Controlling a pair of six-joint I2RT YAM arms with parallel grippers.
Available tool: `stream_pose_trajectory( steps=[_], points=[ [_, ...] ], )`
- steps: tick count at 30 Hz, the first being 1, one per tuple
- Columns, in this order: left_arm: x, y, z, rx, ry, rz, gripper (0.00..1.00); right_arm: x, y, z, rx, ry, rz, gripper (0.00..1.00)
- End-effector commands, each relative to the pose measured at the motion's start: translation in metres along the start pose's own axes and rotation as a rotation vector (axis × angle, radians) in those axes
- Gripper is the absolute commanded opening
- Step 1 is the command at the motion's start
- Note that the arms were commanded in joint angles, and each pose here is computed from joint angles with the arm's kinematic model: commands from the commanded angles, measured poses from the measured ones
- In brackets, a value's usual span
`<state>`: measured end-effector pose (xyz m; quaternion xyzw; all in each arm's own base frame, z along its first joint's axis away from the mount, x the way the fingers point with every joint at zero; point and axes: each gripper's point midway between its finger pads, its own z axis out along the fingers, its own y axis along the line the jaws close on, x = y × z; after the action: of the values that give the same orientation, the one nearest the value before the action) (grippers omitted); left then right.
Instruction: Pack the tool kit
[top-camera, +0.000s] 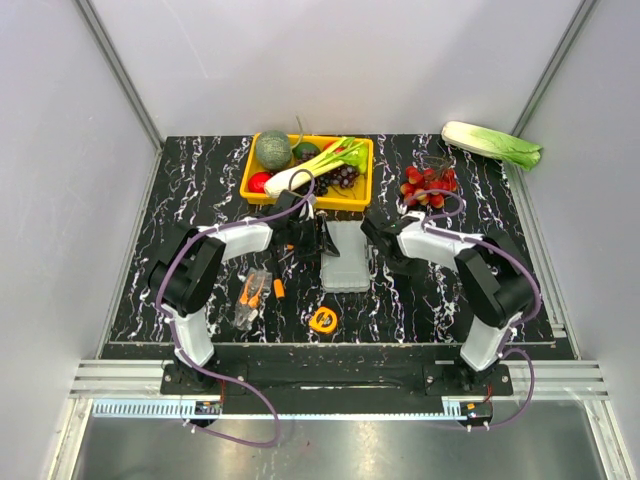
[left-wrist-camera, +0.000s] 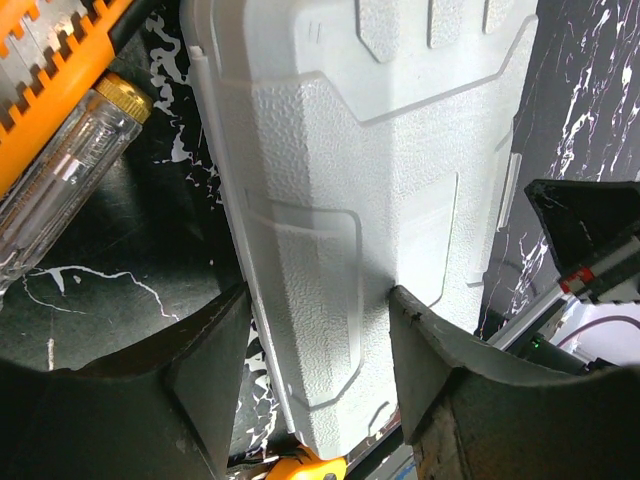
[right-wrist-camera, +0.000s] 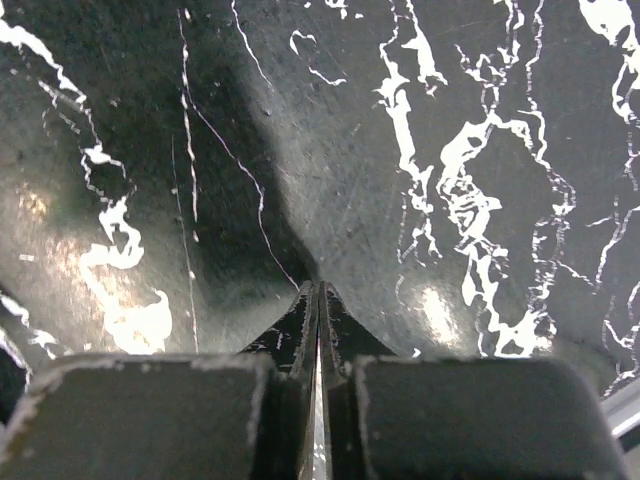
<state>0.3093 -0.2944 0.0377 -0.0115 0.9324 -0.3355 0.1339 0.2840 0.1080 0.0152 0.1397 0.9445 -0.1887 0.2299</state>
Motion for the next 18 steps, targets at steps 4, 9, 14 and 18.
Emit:
stream_pose_trajectory(
  steps=[4,9,14,18],
  points=[
    [0.038,0.069,-0.004,-0.288,0.118,0.01,0.18,-0.044,0.007,-0.052,-0.208,-0.102,0.071,0.16],
    [0.027,0.05,-0.009,-0.241,0.09,0.04,0.41,-0.055,0.034,-0.079,-0.458,-0.101,0.073,0.46],
    [0.011,0.029,-0.017,-0.191,0.047,0.072,0.52,-0.051,0.067,-0.093,-0.657,-0.078,0.022,0.56],
    [0.001,0.013,-0.024,-0.159,0.023,0.094,0.57,-0.042,0.083,-0.084,-0.69,-0.035,0.002,0.56]
  ],
)
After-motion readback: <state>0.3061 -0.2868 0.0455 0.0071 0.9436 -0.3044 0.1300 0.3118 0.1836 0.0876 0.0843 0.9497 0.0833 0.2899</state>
